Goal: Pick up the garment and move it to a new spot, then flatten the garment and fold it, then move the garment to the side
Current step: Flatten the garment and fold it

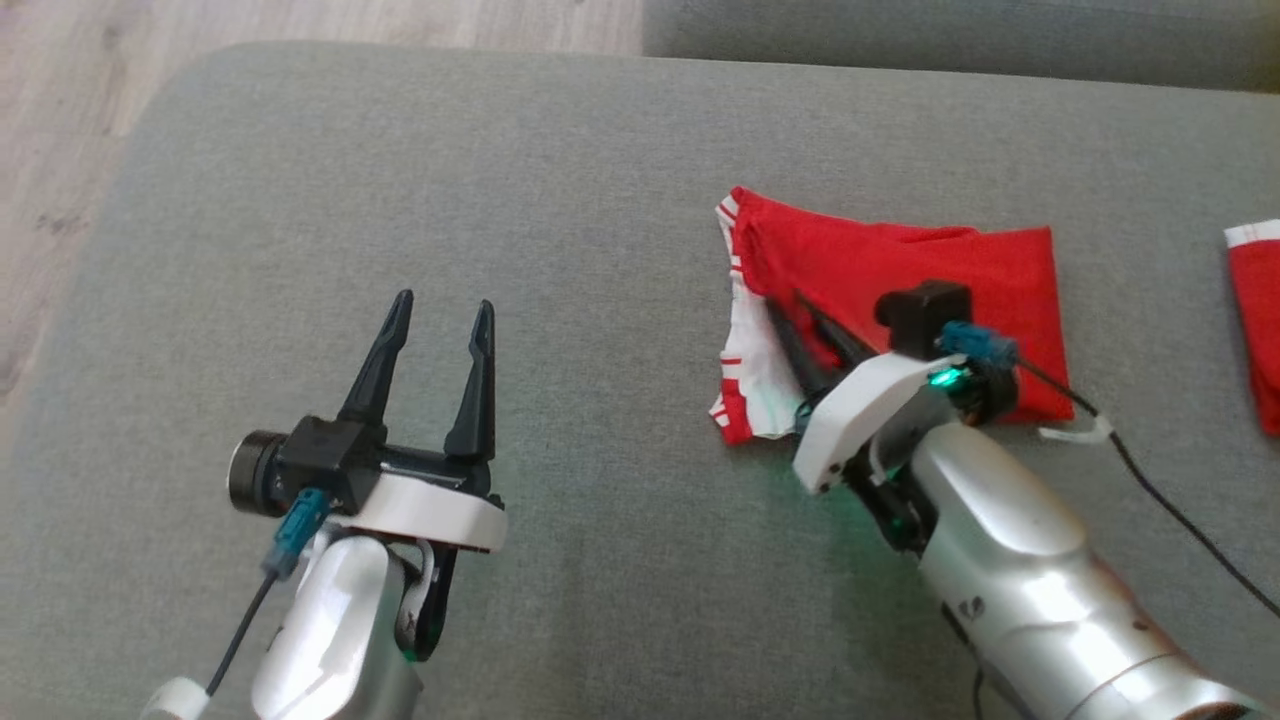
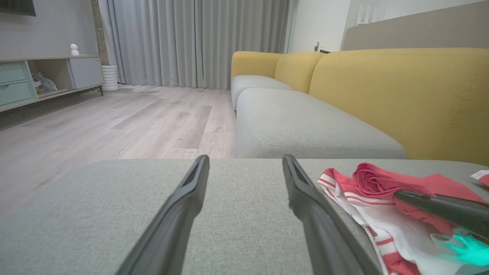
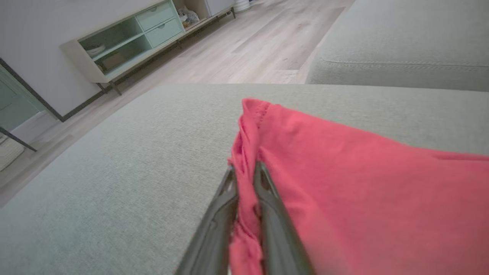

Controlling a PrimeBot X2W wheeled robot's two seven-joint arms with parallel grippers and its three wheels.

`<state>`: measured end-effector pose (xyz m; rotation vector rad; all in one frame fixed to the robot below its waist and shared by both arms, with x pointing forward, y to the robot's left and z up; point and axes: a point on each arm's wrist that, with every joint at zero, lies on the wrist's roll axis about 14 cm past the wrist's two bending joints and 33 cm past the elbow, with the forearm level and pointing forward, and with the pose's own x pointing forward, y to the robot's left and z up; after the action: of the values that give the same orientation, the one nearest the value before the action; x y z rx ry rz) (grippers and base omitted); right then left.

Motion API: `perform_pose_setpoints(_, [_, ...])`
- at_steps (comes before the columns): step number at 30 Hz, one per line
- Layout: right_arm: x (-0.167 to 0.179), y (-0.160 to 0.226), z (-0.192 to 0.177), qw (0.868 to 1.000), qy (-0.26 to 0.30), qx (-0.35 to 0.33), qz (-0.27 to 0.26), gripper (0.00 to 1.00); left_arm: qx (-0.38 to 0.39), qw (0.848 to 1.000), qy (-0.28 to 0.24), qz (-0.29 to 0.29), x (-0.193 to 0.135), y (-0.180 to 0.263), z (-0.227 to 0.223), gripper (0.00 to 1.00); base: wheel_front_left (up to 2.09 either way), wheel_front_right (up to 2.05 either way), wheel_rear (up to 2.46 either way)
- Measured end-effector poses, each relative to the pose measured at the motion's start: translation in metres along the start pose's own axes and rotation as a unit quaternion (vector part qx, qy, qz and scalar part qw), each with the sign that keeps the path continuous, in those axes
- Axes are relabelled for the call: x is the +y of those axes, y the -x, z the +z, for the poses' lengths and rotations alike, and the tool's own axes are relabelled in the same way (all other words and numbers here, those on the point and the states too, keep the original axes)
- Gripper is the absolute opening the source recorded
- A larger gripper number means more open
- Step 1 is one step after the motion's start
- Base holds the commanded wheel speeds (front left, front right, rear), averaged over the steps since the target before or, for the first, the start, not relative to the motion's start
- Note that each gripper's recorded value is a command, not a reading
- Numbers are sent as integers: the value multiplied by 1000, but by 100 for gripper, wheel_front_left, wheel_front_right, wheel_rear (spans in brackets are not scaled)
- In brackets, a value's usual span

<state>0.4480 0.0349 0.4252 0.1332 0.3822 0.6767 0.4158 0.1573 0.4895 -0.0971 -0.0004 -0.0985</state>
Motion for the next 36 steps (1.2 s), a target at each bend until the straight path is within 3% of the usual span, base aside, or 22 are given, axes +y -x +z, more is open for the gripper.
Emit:
perform_pose_setpoints(8, [16, 2, 11, 999, -17, -31, 18, 100, -5, 1000, -1, 1, 0, 3, 4, 100, 0, 0, 0])
perform_pose_setpoints(16, [-53, 24, 57, 991, -3, -100, -88, 100, -16, 1000, 3, -16, -14, -1, 11, 100, 0, 0, 0])
perform_pose_setpoints(22, [-110, 79, 110, 965, 42, -194, -173, 100, -19, 1000, 7, -18, -23, -6, 11, 100, 0, 0, 0])
perform_pose_setpoints(28, [-129, 130, 67, 952, 56, -182, -239, 100, -34, 999, -5, -6, -25, -11, 18, 100, 0, 0, 0])
perform_pose_setpoints(36, [-131, 165, 41, 941, 40, -185, -281, 100, -4, 1000, 3, -8, -30, 2, -5, 100, 0, 0, 0])
